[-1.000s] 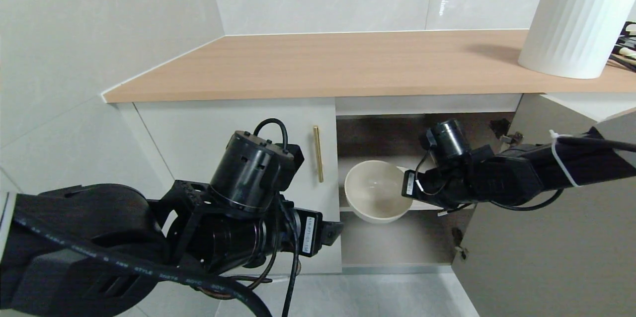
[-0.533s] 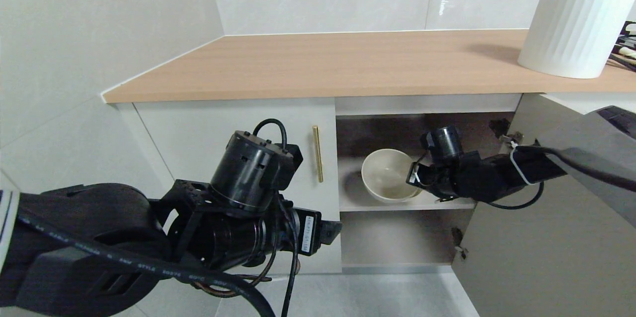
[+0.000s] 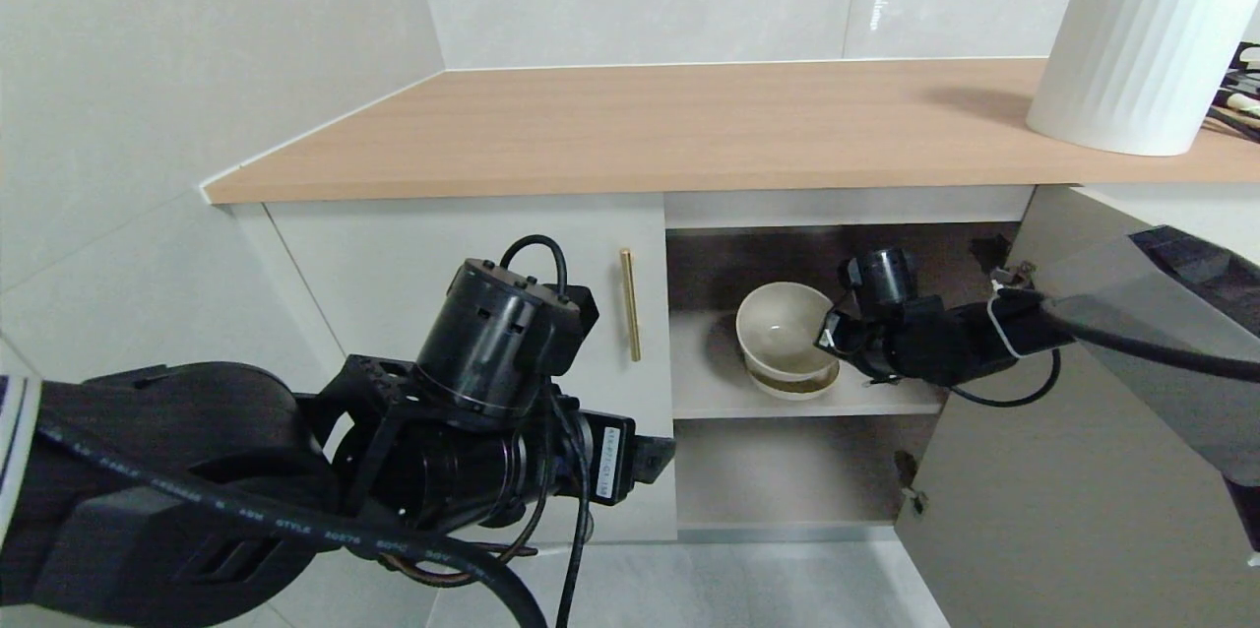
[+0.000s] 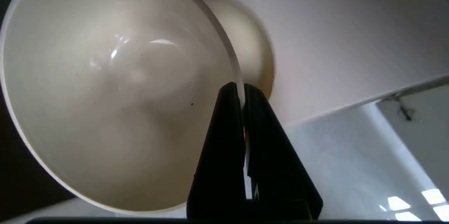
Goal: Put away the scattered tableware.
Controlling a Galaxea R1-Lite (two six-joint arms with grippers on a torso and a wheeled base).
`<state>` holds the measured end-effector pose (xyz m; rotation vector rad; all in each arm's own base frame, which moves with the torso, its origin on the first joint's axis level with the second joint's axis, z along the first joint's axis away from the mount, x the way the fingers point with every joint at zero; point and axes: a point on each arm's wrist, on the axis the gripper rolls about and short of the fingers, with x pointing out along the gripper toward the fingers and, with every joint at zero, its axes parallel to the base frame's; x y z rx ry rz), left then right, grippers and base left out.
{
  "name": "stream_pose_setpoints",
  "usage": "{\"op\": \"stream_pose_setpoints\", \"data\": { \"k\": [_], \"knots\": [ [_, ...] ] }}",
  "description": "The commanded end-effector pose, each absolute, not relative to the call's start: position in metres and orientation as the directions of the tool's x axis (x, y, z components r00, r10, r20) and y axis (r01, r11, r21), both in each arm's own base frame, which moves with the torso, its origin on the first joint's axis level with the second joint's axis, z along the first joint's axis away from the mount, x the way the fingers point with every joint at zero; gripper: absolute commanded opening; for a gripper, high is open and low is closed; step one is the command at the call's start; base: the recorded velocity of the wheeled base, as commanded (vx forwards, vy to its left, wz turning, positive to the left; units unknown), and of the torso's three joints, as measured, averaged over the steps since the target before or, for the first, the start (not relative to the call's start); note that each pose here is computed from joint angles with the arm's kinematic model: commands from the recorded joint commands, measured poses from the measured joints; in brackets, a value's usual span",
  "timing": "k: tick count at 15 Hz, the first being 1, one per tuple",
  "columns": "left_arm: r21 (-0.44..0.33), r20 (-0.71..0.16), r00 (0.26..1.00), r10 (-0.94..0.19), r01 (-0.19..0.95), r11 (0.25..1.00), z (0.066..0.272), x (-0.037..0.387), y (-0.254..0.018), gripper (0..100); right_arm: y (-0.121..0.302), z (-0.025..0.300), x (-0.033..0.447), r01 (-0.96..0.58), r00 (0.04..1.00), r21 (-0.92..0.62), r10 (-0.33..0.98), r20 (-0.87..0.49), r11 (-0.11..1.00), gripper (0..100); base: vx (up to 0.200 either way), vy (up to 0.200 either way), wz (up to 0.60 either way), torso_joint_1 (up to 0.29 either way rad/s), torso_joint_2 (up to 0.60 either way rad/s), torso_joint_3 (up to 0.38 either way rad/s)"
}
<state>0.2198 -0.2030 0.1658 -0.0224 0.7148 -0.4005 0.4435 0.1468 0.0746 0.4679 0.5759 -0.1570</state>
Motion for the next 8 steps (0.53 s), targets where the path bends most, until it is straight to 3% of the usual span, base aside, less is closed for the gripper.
{"op": "stream_pose_setpoints", "data": {
  "k": [1,8],
  "knots": [
    [-0.154,-0.634,0.682,-0.363,0.349,0.924,0.165,0.220,-0.203,100,0.143,0.066,0.450,0.286,0.825,0.375,-0.028,-0.565,0.882,0,0.000,0.000,0.00,0.000,0.00,0.000],
    [-0.155,-0.633,0.683,-0.363,0.348,0.925,0.166,0.220,-0.203,100,0.139,0.054,0.458,0.304,0.818,0.364,-0.046,-0.573,0.881,0,0.000,0.000,0.00,0.000,0.00,0.000]
  ]
}}
